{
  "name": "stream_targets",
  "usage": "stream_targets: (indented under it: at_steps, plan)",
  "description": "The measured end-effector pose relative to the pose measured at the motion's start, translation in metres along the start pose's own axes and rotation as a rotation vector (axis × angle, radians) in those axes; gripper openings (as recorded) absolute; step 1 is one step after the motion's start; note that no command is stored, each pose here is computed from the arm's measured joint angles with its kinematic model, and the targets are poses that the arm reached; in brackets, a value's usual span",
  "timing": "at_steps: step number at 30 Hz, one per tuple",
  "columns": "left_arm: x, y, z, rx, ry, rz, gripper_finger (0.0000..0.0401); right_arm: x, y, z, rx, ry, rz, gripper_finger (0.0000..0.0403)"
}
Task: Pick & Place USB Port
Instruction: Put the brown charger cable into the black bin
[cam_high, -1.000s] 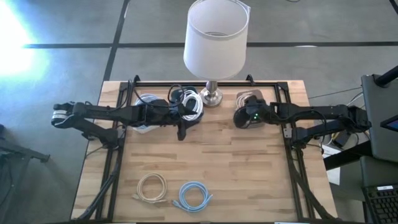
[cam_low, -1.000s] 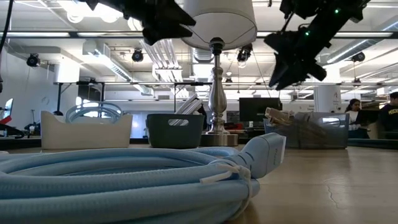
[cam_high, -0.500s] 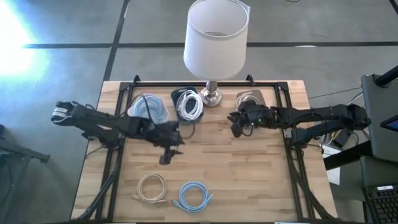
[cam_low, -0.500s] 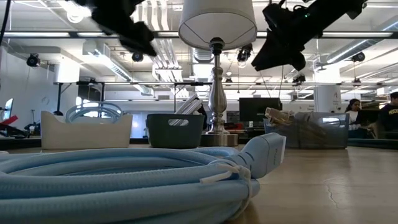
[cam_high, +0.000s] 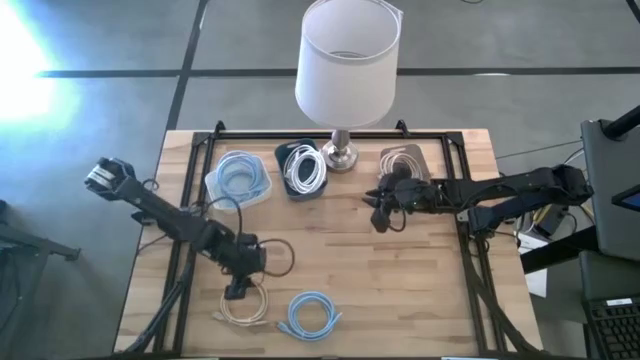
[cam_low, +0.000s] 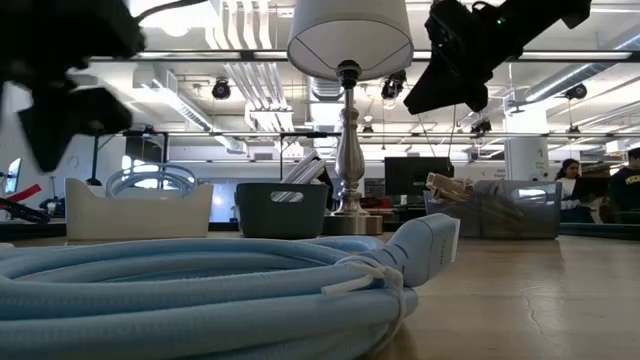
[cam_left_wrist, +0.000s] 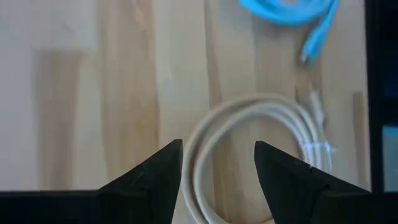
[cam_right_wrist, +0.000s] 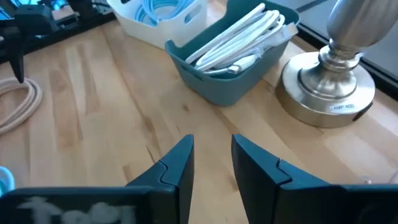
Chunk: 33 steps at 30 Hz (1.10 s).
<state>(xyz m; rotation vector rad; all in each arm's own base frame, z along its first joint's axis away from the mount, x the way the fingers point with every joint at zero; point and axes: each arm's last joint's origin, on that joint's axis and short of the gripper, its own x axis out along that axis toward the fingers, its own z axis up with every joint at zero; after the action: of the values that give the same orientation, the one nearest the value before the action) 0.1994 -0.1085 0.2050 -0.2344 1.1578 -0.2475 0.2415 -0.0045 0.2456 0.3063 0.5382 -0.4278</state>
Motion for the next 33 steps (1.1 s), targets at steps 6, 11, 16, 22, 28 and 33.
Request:
stream_targets:
  at_steps: [6,11,16,22,28,33]
  plan:
    - [0.024,0.005,-0.027,-0.01,-0.001,0.003,0.0204,0.011,0.001,-0.006,-0.014,0.042,-0.02,0.0104]
    - [0.034,0.016,-0.041,-0.023,0.013,0.064,0.0204,0.019,0.002,-0.011,-0.022,0.082,-0.017,0.0097]
    - [0.042,0.018,-0.046,-0.08,-0.025,-0.007,0.0204,0.024,0.004,-0.016,-0.029,0.124,0.02,0.009]
    - [0.047,0.022,-0.051,-0.081,-0.039,-0.014,0.0195,0.025,0.004,-0.016,-0.034,0.129,0.019,0.0091]
    - [0.049,0.024,-0.054,-0.058,-0.041,-0.003,0.0143,0.025,0.005,-0.015,-0.07,0.115,0.027,0.01]
    - [0.047,0.022,-0.046,-0.007,-0.096,0.03,0.0063,0.026,0.007,-0.011,-0.057,0.07,0.046,0.0105]
